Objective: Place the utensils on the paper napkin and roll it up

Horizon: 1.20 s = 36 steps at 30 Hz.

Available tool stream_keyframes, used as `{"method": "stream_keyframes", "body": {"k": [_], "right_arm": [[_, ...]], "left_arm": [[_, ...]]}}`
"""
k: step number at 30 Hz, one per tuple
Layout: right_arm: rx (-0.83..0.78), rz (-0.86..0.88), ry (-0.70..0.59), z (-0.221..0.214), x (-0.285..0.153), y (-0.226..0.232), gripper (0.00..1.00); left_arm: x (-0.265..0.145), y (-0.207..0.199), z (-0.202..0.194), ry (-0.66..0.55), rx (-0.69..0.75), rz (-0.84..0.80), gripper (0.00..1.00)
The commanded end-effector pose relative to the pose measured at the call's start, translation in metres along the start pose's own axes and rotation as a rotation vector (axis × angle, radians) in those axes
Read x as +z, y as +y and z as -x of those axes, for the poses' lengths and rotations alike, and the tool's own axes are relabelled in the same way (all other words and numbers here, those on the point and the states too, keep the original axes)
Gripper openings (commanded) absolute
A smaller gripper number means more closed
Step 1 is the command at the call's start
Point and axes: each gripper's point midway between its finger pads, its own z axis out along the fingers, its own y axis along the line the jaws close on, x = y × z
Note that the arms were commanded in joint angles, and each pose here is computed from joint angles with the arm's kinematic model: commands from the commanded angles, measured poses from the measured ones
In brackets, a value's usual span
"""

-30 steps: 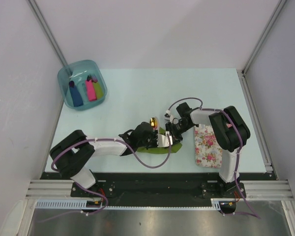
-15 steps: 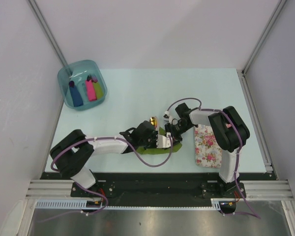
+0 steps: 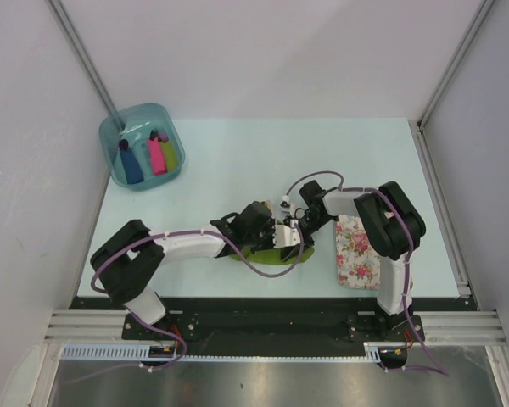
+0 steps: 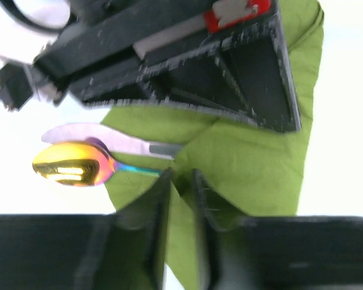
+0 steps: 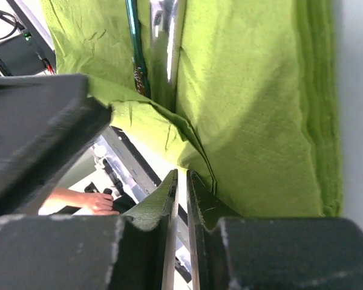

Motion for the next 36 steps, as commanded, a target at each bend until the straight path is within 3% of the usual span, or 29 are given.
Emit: {"method": "stream_keyframes", "body": {"k": [1, 2, 6, 10, 13, 23, 29, 31, 36], "right_arm": [[-0.023, -0.024, -0.006, 0.008, -0.002, -0.001, 0.12], [-0.025, -0.024, -0.005, 0.008, -0.001, -0.001, 0.12], [-0.035, -0.021, -0.006, 0.009, -0.002, 0.002, 0.11], [-0.056, -0.023, 0.003, 0.006, 0.0, 0.007, 0.11], [-0.065, -0.025, 0.006, 0.006, 0.002, 0.007, 0.12], [-0.062, -0.031, 0.01, 0.009, 0.003, 0.007, 0.12], [-0.059, -0.037, 0.017, 0.008, 0.003, 0.005, 0.12], [-0.061, -0.042, 0.019, 0.008, 0.004, 0.004, 0.12], [-0.064, -0.054, 0.024, 0.007, 0.004, 0.001, 0.12]], "left_arm": [[-0.03, 0.002, 0.025, -0.055, -0.173, -0.039, 0.33], [-0.042, 0.002, 0.036, -0.094, -0.206, -0.056, 0.41], [-0.065, -0.019, 0.033, -0.071, -0.431, -0.156, 0.54], [-0.071, -0.021, 0.016, -0.047, -0.703, -0.197, 0.56], [-0.066, -0.019, 0.001, -0.028, -0.83, -0.219, 0.56], [-0.05, -0.027, -0.002, -0.034, -0.981, -0.335, 0.5], [-0.036, -0.035, -0.023, 0.053, -1.033, -0.325, 0.4], [-0.033, -0.035, -0.033, 0.093, -1.053, -0.303, 0.25], [-0.024, -0.034, -0.057, 0.181, -1.12, -0.295, 0.05]]}}
